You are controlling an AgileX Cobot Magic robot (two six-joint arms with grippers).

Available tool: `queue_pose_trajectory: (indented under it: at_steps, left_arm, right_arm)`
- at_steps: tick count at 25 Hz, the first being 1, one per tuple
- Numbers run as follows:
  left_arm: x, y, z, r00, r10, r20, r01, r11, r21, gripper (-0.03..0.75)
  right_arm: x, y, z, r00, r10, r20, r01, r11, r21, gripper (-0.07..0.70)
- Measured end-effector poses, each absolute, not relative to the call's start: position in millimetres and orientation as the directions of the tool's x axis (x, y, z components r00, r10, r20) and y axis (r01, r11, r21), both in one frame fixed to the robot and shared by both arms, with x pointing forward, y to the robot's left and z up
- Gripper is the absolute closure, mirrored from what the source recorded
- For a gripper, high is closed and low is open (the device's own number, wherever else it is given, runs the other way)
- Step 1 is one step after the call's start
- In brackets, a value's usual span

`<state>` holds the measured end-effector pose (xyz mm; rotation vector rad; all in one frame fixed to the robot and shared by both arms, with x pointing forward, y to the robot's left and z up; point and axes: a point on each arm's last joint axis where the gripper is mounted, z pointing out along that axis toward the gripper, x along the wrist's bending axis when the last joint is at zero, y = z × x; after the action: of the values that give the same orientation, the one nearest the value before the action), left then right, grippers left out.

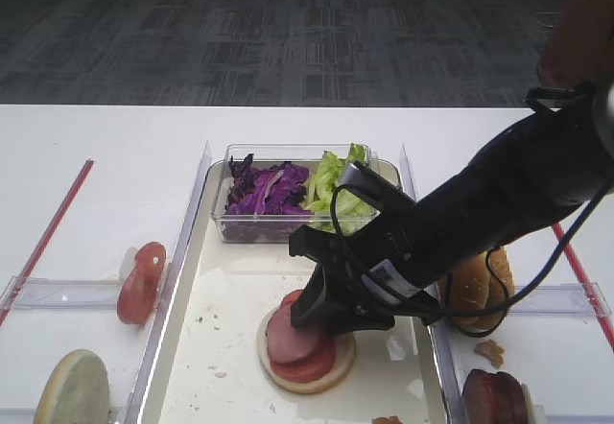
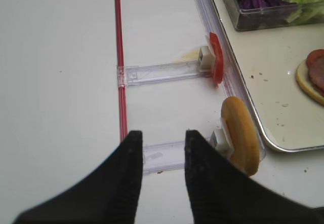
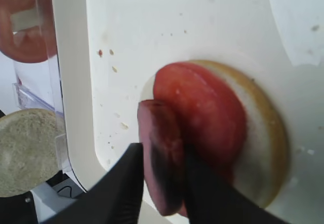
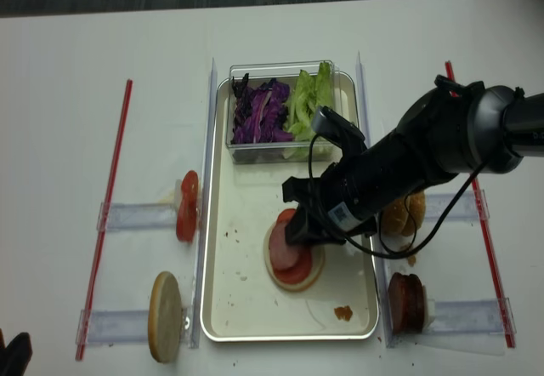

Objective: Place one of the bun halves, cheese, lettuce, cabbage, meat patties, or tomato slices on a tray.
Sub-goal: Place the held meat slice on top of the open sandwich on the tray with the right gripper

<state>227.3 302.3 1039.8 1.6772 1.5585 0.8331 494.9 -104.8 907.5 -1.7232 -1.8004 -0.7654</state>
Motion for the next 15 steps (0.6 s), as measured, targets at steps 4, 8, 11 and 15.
queue_pose_trajectory:
  at_steps: [4, 8, 11, 15]
  left_arm:
    - [227, 302, 1040, 0.073, 0.997, 0.000, 0.554, -0.041, 0.831, 0.519]
    - [227, 302, 1040, 0.073, 0.997, 0.000, 0.554, -0.041, 0.831, 0.519]
    - [227, 302, 1040, 0.073, 0.997, 0.000, 0.554, -0.041, 0.831, 0.519]
    - [227, 302, 1040, 0.073, 0.997, 0.000, 0.554, -0.041, 0.831, 0.519]
  right_arm:
    - [494, -105, 907, -0.032, 0.705, 0.709, 0.999, 0.021, 0.024, 0.289]
    - [495, -105, 909, -0.036, 0.707, 0.707, 0.999, 0.026, 0.024, 0.251]
    - [497, -105, 916, -0.056, 0.723, 0.688, 0.998, 0.040, 0.039, 0.242]
    - [499, -109, 922, -0.074, 0.772, 0.631, 0.997, 0.067, 0.036, 0.239]
